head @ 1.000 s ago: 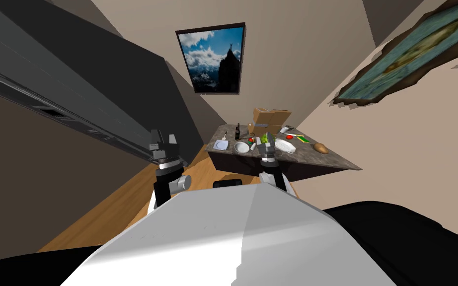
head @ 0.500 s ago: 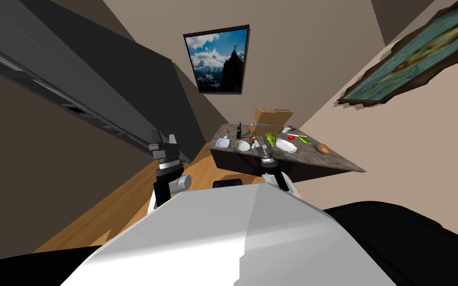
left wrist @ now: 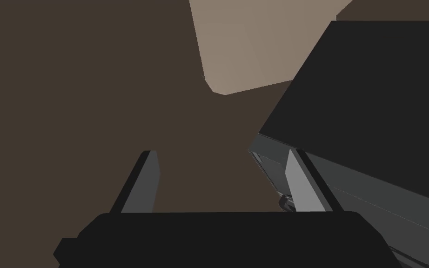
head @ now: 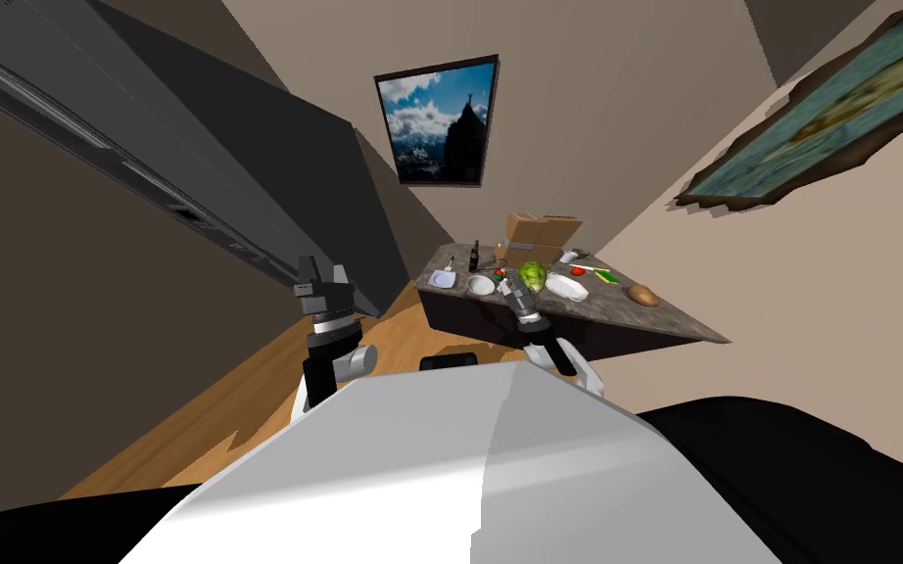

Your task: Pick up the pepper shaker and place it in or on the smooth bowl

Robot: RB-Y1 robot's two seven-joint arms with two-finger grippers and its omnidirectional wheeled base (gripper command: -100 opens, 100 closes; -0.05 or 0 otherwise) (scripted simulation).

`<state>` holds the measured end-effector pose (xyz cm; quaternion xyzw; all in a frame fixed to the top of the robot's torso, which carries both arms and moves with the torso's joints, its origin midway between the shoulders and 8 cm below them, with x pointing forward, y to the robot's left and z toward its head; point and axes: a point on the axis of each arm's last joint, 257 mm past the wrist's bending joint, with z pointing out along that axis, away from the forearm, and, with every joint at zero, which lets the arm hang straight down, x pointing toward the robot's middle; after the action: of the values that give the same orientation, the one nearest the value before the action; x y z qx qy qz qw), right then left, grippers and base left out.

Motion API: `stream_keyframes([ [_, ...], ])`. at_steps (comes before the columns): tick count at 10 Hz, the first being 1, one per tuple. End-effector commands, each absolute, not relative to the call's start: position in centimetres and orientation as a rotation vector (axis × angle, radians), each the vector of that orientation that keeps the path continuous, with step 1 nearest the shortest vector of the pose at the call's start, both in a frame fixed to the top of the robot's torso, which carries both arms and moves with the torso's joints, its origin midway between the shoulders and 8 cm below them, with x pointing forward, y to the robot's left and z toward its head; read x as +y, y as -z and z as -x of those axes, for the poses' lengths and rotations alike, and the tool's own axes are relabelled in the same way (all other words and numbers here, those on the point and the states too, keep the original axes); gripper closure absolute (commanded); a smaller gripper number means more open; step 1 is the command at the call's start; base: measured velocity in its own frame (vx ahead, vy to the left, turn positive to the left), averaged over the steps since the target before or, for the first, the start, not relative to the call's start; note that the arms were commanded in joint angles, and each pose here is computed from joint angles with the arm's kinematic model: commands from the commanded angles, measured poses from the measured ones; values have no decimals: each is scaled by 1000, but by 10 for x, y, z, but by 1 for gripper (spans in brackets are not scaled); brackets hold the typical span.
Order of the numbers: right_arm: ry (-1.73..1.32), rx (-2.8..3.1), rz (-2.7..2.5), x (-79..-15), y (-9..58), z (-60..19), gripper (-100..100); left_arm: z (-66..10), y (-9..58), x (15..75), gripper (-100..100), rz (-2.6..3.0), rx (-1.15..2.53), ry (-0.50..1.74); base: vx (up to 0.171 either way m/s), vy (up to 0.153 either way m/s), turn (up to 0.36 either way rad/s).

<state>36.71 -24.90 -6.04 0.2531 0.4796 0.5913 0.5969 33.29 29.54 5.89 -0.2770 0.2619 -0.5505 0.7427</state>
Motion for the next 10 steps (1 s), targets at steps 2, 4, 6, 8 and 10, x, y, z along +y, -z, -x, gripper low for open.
stream_keyframes([
  [2, -1346, 1204, -561, -251, 77, -369, -100, -333, -59, 295, 0, 607, 574, 1207, -56, 2, 78],
  [4, -1319, 1278, -542, -255, 93, -370, -100, -333, -59, 295, 0, 607, 574, 1206, -62, 2, 81],
  [6, -1288, 1354, -522, -260, 108, -371, -100, -333, -59, 295, 0, 607, 574, 1206, -52, 3, 82],
  [8, -1255, 1428, -503, -267, 124, -371, -100, -333, -59, 295, 0, 607, 574, 1206, -45, 5, 70],
  [10, -1217, 1501, -485, -275, 140, -370, -100, -333, -59, 295, 0, 607, 574, 1206, 4, 21, 61],
])
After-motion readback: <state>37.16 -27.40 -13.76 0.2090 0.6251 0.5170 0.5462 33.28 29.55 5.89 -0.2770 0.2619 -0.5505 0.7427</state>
